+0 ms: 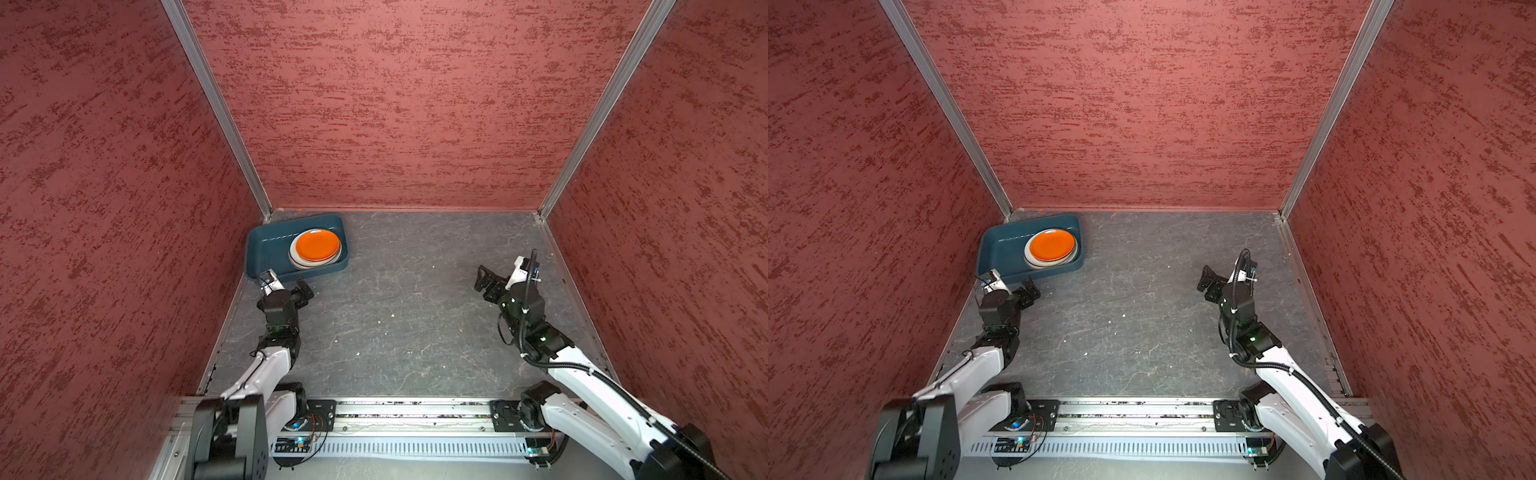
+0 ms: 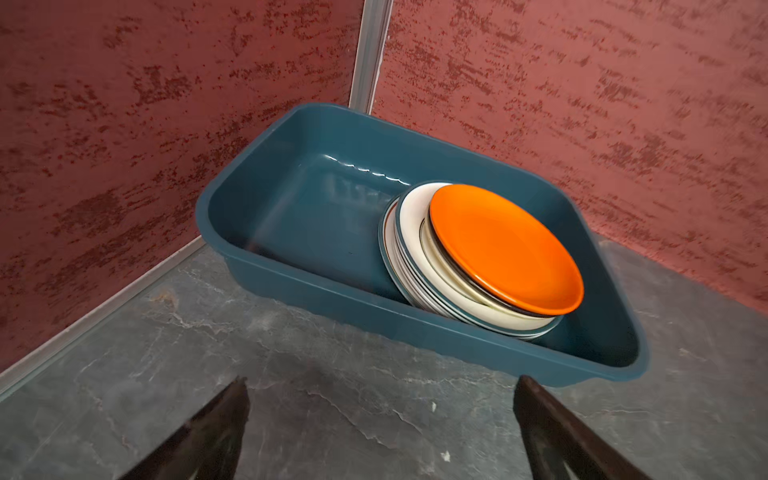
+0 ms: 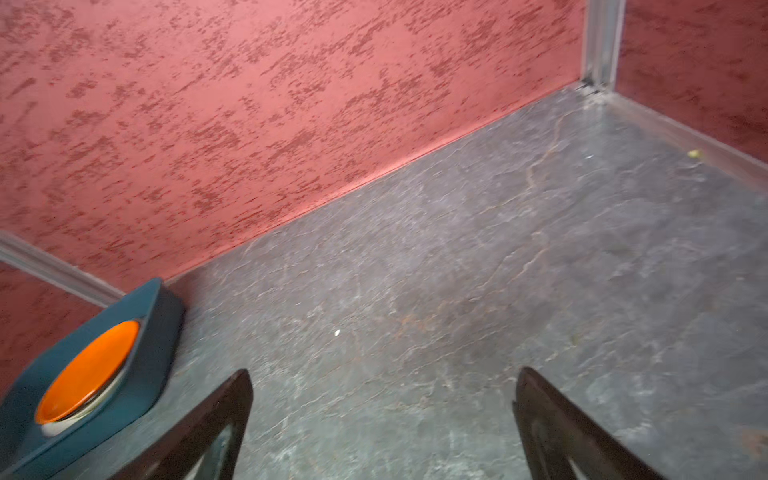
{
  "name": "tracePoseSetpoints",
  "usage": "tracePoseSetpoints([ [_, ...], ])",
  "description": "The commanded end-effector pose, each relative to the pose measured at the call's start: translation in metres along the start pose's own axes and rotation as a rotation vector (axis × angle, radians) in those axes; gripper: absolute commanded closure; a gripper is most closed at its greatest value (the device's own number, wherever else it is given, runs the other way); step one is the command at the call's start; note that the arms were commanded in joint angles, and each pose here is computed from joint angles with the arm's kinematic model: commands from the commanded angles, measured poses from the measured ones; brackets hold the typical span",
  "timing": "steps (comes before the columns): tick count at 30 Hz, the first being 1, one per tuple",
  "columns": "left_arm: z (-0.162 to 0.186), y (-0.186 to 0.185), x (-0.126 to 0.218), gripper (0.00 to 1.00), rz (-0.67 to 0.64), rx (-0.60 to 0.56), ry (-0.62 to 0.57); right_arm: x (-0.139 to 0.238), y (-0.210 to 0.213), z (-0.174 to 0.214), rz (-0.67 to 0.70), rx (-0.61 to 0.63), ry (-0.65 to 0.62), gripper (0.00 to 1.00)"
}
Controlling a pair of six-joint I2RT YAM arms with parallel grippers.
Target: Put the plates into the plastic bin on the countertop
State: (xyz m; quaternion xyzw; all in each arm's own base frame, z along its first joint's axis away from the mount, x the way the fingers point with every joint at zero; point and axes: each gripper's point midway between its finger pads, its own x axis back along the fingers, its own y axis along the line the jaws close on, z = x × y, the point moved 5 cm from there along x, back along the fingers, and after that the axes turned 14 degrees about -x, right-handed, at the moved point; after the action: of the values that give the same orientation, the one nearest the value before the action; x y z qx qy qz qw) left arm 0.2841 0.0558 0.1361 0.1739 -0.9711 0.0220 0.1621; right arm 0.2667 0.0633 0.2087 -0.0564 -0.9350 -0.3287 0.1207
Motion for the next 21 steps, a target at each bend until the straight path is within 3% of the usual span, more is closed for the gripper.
tracePoseSetpoints([
  [1, -0.026, -0.004, -0.015, 0.00, -0.026, -0.085, -0.137, 0.005, -0.020, -0.021, 0.085, 0.057, -0.244, 0.01],
  [3, -0.028, -0.010, -0.019, 0.00, -0.010, -0.091, -0.101, 0.009, -0.032, -0.024, 0.120, 0.094, -0.333, 0.01],
  [6, -0.024, -0.017, -0.021, 0.01, 0.047, -0.054, -0.177, 0.018, -0.054, -0.033, 0.262, 0.120, -0.478, 0.01],
  [8, -0.019, -0.022, -0.025, 0.01, 0.054, -0.079, -0.200, 0.019, -0.059, -0.039, 0.259, 0.134, -0.524, 0.01],
  [11, -0.019, -0.028, -0.026, 0.00, 0.063, -0.097, -0.170, 0.014, -0.067, -0.045, 0.269, 0.184, -0.545, 0.01],
  [15, -0.020, -0.040, -0.021, 0.01, 0.061, -0.163, -0.209, 0.007, -0.100, -0.045, 0.429, 0.197, -0.561, 0.01],
  [21, -0.018, -0.064, -0.023, 0.01, 0.104, -0.266, -0.209, -0.003, -0.125, -0.048, 0.418, 0.129, -0.583, 0.01],
])
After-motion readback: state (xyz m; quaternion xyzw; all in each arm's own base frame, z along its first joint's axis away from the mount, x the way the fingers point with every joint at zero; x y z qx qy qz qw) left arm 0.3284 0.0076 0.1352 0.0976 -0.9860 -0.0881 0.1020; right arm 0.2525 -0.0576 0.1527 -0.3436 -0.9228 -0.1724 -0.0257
